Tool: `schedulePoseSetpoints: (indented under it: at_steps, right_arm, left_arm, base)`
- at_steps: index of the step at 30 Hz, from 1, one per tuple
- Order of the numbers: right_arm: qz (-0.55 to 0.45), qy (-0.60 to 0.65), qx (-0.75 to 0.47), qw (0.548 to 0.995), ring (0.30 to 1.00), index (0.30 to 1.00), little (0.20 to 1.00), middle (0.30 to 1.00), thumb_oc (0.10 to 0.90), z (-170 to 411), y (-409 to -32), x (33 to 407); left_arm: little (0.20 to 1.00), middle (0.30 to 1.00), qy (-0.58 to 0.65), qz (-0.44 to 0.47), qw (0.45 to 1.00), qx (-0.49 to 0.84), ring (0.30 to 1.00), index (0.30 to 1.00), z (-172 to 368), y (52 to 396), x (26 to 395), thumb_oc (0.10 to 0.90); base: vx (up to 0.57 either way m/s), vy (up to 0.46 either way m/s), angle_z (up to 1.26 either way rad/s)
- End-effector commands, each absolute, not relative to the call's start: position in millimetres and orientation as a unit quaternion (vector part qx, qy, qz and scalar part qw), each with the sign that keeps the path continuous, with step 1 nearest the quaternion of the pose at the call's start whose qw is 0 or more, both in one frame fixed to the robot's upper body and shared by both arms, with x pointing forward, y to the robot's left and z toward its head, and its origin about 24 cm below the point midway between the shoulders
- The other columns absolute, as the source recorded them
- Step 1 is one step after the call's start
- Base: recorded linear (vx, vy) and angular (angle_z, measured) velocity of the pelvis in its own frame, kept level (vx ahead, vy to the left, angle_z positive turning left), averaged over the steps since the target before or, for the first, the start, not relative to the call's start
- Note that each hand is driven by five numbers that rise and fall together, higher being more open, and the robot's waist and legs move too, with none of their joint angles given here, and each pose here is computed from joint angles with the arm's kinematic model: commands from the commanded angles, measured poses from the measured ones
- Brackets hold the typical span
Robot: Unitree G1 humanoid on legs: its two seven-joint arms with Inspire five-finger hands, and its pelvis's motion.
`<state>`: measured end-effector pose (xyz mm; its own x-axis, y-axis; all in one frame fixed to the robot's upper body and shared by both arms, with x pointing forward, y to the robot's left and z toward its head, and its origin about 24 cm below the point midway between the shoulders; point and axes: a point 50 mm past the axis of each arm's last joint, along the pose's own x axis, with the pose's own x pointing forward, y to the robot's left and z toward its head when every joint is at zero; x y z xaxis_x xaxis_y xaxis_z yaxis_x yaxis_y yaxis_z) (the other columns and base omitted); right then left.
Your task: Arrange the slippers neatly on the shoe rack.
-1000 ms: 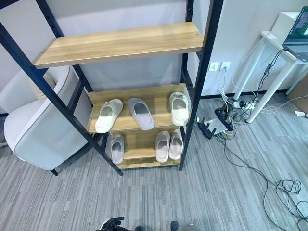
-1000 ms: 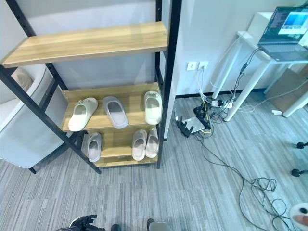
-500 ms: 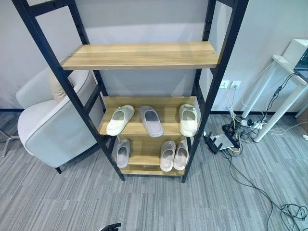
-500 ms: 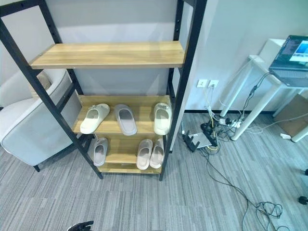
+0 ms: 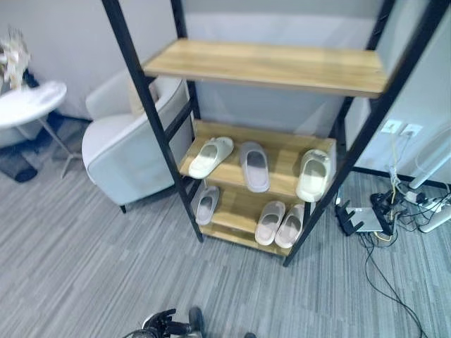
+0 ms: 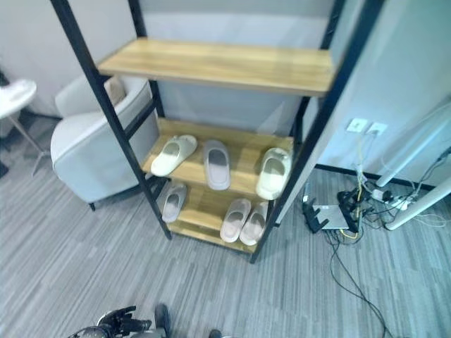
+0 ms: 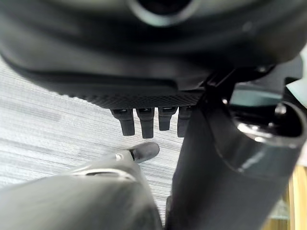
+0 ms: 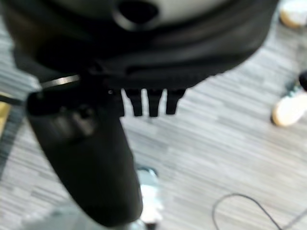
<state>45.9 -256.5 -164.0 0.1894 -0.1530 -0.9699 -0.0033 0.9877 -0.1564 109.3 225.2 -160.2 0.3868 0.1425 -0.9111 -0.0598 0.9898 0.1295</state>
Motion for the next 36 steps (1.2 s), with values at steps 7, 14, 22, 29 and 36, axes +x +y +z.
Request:
schedulePoseSetpoints:
  at_steps: [7,14,22,29,36]
  right_arm:
    - [-0.026,0.598,-0.083,0.797,0.9,0.9,0.9,0.9,0.8,-162.7,-247.0,69.2]
    - [-0.012,0.563,-0.091,0.821,0.9,0.9,0.9,0.9,0.8,-159.1,-241.7,86.4]
    - [0.052,0.51,-0.121,0.85,0.9,0.9,0.9,0.9,0.8,-152.6,-220.1,116.2]
    - [0.094,0.42,-0.142,0.891,0.9,0.9,0.9,0.9,0.8,-133.5,-203.6,149.9]
    - [0.126,0.321,-0.14,0.928,0.9,0.9,0.9,0.9,0.8,-105.9,-187.9,177.1]
  left_arm:
    - [0.9,0.9,0.537,0.076,0.835,0.097,0.9,0.9,-149.4,258.9,116.1,0.8]
    - [0.9,0.9,0.502,0.049,0.853,0.136,0.9,0.9,-141.8,255.9,139.7,0.8]
    - [0.9,0.9,0.542,0.036,0.827,0.144,0.9,0.9,-152.3,251.5,112.9,0.8]
    - [0.9,0.9,0.581,0.025,0.799,0.155,0.9,0.9,-160.4,248.8,83.6,0.8]
    - [0.9,0.9,0.564,0.002,0.809,0.168,0.9,0.9,-161.7,234.9,92.2,0.8]
  base:
    - [0.23,0.216,-0.24]
    - [0.2,0.1,0.43]
    - [0.13,-0.011,0.17]
    - [0.05,-0.044,-0.05]
    - [-0.02,-0.051,0.0]
